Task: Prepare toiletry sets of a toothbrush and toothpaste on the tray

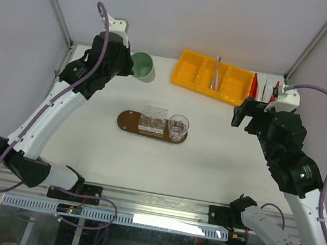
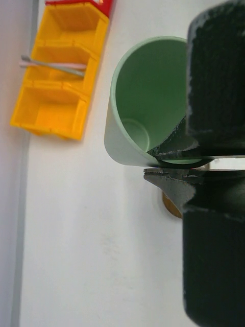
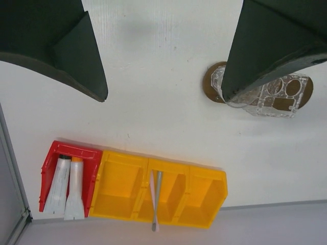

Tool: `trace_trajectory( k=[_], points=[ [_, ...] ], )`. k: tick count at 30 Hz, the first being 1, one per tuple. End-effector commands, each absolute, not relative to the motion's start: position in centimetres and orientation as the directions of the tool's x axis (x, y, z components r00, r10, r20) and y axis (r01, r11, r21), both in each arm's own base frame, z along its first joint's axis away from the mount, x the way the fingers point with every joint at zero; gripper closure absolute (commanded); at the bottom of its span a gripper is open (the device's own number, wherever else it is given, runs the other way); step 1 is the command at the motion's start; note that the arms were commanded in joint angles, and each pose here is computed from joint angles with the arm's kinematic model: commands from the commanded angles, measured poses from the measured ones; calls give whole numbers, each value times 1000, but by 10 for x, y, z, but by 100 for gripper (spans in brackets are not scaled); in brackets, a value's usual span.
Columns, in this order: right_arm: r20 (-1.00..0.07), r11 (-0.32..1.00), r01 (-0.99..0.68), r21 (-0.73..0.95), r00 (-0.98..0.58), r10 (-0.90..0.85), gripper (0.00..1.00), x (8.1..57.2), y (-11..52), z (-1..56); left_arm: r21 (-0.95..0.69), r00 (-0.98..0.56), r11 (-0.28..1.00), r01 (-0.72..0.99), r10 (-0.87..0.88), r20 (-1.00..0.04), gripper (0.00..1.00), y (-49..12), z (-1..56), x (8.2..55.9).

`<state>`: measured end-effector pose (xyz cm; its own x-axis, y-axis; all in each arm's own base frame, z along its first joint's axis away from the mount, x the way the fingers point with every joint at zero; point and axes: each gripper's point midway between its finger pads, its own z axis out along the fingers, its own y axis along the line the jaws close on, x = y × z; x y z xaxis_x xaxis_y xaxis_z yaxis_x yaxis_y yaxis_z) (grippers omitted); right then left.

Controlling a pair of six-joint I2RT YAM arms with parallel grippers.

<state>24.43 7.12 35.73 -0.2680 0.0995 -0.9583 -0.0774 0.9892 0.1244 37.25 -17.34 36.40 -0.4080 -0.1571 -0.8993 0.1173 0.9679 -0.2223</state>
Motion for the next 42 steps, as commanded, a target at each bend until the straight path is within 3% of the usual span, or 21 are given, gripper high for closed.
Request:
trace_trajectory(
  k=[1,8,19,42],
  points=[
    [-960,996,-51,68,-276,52,2,250,66,348,-182,-467,980,83,-123,-876,100,-139,335,346],
    [-962,998,-35,43,-269,32,2,249,60,340,-160,-571,986,-47,-158,-806,100,-96,269,332],
    [-956,1000,1,-11,-294,-10,2,248,51,328,-182,-676,983,-35,-158,-720,100,-105,218,330],
    [-970,1000,-6,8,-243,6,2,244,49,334,-137,-708,987,-80,-153,-690,100,-104,166,348]
  ],
)
